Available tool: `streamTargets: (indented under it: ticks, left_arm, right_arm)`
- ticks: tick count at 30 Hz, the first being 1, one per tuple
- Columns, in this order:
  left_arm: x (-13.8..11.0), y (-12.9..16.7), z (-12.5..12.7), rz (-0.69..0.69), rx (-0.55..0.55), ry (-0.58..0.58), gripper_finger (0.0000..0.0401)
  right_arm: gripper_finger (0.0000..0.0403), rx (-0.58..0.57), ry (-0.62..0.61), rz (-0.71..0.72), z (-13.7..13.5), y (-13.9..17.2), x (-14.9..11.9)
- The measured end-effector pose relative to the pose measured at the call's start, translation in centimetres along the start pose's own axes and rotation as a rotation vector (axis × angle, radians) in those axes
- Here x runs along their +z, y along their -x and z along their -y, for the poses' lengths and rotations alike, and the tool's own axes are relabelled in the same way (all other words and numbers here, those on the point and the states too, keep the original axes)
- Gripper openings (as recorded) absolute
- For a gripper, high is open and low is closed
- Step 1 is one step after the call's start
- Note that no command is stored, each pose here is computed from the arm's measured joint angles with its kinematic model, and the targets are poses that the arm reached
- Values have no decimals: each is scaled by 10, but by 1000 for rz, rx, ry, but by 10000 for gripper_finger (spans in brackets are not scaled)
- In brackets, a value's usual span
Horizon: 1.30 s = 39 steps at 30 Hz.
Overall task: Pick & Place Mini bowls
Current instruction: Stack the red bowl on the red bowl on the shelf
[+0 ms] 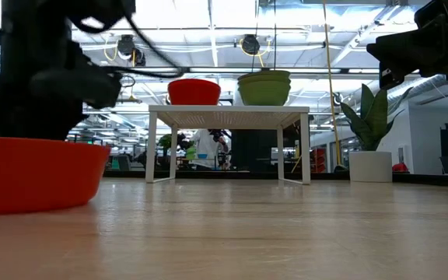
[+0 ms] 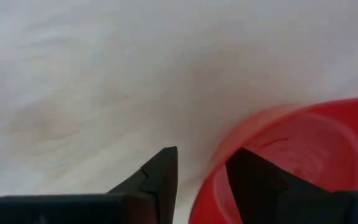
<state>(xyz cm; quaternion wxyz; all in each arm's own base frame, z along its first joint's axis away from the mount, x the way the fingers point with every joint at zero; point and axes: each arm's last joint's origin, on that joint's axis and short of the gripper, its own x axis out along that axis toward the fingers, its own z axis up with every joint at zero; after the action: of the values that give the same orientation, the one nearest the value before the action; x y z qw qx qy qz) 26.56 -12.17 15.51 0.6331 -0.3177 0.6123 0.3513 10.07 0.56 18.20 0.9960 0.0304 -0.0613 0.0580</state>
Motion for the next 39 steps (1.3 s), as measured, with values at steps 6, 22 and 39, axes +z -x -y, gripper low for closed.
streamTargets:
  ticks: [6,22,39]
  left_arm:
    - [12,2,-24,-18,223,256,138]
    - [31,0,-28,-38,215,225,138]
    - [41,-2,-5,5,-36,-34,138]
  right_arm:
    - [73,0,0,0,0,0,0]
    - [73,0,0,0,0,0,0]
    - [73,0,0,0,0,0,0]
